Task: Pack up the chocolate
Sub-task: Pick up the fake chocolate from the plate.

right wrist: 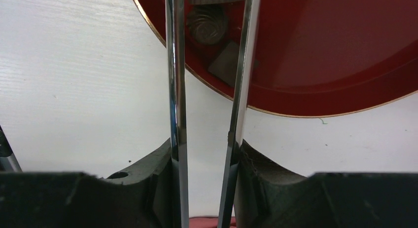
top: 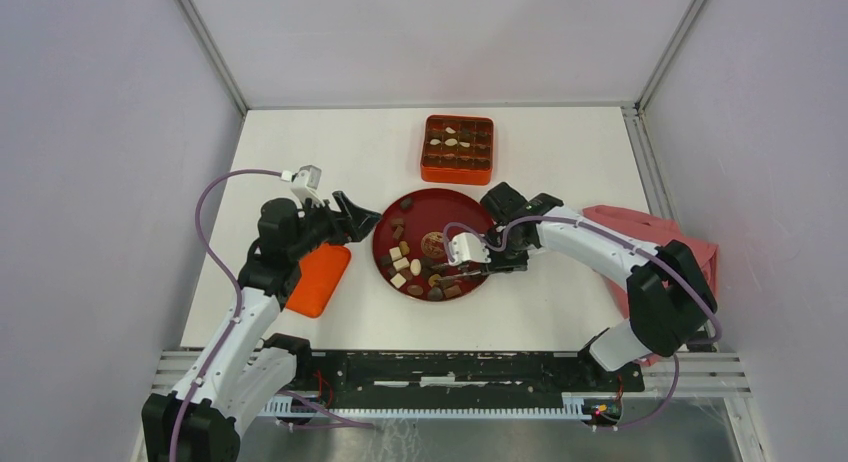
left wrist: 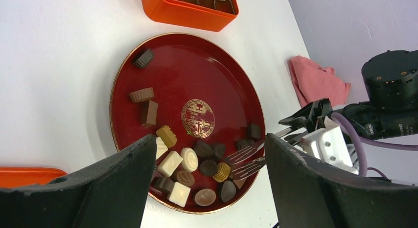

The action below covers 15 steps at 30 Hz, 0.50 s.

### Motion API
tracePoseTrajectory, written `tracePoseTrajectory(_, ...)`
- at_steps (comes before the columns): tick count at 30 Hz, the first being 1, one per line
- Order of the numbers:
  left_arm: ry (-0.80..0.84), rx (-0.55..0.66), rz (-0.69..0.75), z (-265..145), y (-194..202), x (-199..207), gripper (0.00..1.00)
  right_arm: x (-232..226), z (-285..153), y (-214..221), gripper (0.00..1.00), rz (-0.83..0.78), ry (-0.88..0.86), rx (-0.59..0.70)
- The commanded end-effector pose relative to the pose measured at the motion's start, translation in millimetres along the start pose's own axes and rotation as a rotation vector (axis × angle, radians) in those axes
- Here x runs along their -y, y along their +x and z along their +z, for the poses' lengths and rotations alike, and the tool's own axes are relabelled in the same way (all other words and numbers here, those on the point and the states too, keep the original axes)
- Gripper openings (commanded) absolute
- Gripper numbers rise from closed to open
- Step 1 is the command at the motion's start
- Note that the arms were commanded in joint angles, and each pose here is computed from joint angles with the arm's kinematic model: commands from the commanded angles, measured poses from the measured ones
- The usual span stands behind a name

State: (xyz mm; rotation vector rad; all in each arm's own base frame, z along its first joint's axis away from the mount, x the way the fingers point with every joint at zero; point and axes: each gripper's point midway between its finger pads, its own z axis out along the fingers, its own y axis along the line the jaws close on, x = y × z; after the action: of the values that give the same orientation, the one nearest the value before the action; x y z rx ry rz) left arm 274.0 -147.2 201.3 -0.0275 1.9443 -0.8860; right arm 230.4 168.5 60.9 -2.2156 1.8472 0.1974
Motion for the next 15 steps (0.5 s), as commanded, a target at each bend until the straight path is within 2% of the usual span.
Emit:
tracePoseTrajectory(1, 0.016, 0.037, -0.016, -0.6, -6.3, 3.8, 0.86, 19.7, -13.7, -14.9, 0.42, -0.036, 0.047, 0.020)
tracePoseTrajectory(15, 0.017, 0.039, -0.015, -2.0, -5.3, 3.8, 0.86, 15.3, -4.4, -20.5, 0.43, -0.088, -0.010, -0.018)
